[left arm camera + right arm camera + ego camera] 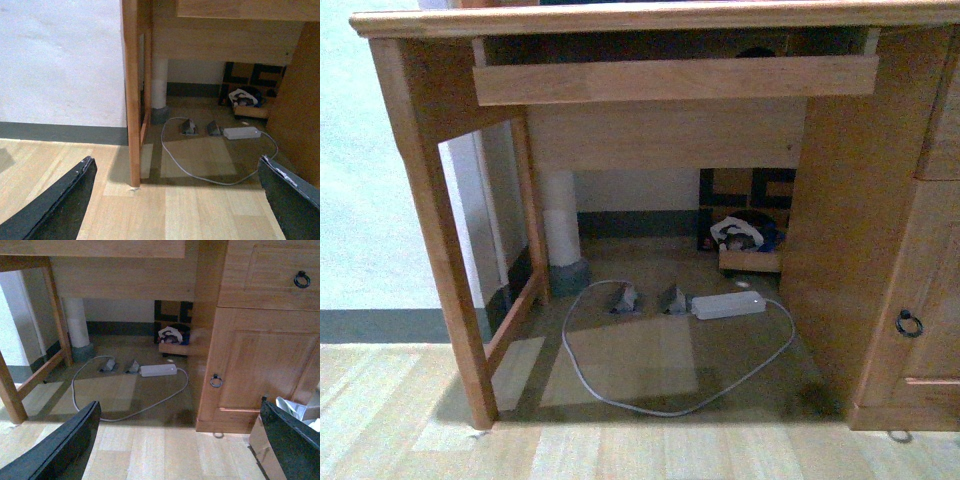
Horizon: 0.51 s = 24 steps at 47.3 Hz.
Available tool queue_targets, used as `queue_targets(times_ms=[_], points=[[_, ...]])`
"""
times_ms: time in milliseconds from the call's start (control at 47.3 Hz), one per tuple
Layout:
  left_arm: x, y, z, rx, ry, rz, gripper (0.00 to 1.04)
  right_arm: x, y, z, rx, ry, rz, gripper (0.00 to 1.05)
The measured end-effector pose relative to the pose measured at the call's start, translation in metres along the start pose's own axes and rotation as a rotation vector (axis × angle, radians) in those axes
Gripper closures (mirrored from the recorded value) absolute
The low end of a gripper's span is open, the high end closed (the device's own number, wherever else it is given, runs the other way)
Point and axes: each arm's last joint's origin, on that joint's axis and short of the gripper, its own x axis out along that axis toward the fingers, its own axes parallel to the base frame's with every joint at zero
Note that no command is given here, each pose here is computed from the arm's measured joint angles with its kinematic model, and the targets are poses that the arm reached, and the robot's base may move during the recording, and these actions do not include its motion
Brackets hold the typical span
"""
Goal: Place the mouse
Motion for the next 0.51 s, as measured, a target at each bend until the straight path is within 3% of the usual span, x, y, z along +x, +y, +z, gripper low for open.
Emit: queue_targets(times_ms=[508], points=[[0.0, 0.0, 0.0, 0.0, 0.0, 0.0, 0.07, 0.0, 0.0, 0.0001, 0.0, -0.001, 0.0, 0.07]])
